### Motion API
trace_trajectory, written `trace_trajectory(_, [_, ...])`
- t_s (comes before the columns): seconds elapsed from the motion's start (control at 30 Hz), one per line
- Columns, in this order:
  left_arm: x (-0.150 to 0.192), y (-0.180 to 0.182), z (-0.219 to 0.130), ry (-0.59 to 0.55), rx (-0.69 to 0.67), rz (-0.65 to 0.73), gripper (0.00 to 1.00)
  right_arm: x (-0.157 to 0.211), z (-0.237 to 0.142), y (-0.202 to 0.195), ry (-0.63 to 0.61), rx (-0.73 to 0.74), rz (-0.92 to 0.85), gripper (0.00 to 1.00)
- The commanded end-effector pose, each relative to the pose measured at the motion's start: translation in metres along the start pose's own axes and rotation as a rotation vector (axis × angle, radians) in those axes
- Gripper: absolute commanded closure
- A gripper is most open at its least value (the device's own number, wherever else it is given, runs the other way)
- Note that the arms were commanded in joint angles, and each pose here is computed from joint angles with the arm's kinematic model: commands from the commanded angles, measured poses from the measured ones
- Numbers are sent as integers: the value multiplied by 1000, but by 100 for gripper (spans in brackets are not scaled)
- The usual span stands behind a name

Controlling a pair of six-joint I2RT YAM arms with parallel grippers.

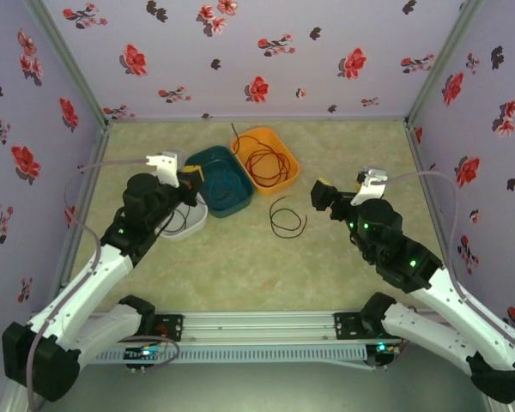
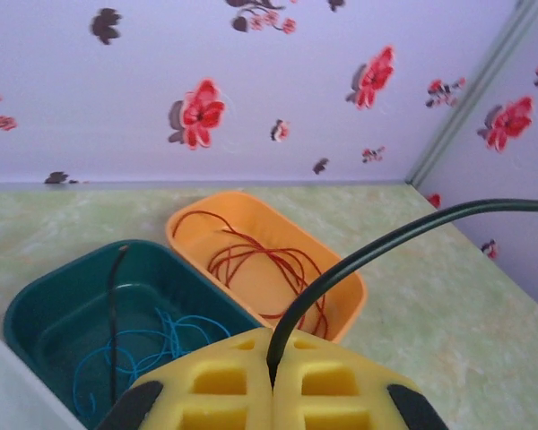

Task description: Untangle the cables

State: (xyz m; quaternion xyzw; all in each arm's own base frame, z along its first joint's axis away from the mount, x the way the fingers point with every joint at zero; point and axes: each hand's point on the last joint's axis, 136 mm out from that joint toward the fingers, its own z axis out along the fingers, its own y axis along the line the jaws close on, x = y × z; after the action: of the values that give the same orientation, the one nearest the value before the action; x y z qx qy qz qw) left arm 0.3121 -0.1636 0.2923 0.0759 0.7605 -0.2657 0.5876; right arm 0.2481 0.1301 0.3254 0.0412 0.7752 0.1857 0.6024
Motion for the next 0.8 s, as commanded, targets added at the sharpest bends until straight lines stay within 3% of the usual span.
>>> trace_trajectory(0.0, [-6, 19, -7, -83, -41, -97, 100, 2, 4, -7, 5, 48, -29, 1])
trace_trajectory(0.4, [55, 91, -26, -49, -250, -287, 100, 14, 21, 1, 57, 56, -51, 1])
trace_trajectory(0.77, [116, 152, -38, 129, -483, -427, 100, 24, 27, 3, 88, 49, -45, 1])
